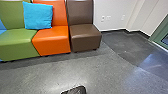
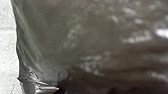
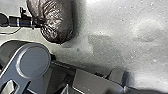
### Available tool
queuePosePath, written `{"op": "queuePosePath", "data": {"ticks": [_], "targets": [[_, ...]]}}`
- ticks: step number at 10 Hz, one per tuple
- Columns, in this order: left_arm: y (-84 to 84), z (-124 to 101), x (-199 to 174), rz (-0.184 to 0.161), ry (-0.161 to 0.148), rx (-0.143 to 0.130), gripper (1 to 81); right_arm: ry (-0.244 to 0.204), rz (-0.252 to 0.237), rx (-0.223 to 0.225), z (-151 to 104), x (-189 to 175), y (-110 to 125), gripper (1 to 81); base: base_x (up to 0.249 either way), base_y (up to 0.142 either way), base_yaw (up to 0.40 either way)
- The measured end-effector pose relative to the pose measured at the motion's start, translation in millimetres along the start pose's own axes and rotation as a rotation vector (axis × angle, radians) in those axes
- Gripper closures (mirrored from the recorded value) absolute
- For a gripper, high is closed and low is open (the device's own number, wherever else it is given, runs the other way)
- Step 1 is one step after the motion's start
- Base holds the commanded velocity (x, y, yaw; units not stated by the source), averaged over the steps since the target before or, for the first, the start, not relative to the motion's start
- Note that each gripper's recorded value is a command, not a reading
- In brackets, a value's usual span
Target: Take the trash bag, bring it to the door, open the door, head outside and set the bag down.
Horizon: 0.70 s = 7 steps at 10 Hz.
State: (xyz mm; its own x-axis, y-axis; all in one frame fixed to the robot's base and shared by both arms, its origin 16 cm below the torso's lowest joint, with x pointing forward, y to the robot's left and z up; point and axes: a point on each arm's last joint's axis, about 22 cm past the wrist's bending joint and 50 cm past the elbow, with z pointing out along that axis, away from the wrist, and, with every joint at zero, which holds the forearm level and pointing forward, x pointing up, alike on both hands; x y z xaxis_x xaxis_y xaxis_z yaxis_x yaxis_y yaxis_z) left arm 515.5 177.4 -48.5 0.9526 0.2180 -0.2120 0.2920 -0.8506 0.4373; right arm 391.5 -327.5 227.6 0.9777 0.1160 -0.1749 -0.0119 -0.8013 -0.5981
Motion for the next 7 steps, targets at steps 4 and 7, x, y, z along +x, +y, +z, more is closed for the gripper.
{"op": "queuePosePath", "data": {"ticks": [4,7], "targets": [[-15.3,20.5,-2.0,-0.03,-0.006,0.045,1.0,-0.041,0.013,0.006,10.0,1.6,3.9,1.0,0.0,0.0,0.0],[-17.5,23.1,-1.1,-0.03,0.002,0.061,1.0,-0.043,0.015,0.004,9.5,1.1,4.1,1.0,0.0,0.0,0.0]]}}
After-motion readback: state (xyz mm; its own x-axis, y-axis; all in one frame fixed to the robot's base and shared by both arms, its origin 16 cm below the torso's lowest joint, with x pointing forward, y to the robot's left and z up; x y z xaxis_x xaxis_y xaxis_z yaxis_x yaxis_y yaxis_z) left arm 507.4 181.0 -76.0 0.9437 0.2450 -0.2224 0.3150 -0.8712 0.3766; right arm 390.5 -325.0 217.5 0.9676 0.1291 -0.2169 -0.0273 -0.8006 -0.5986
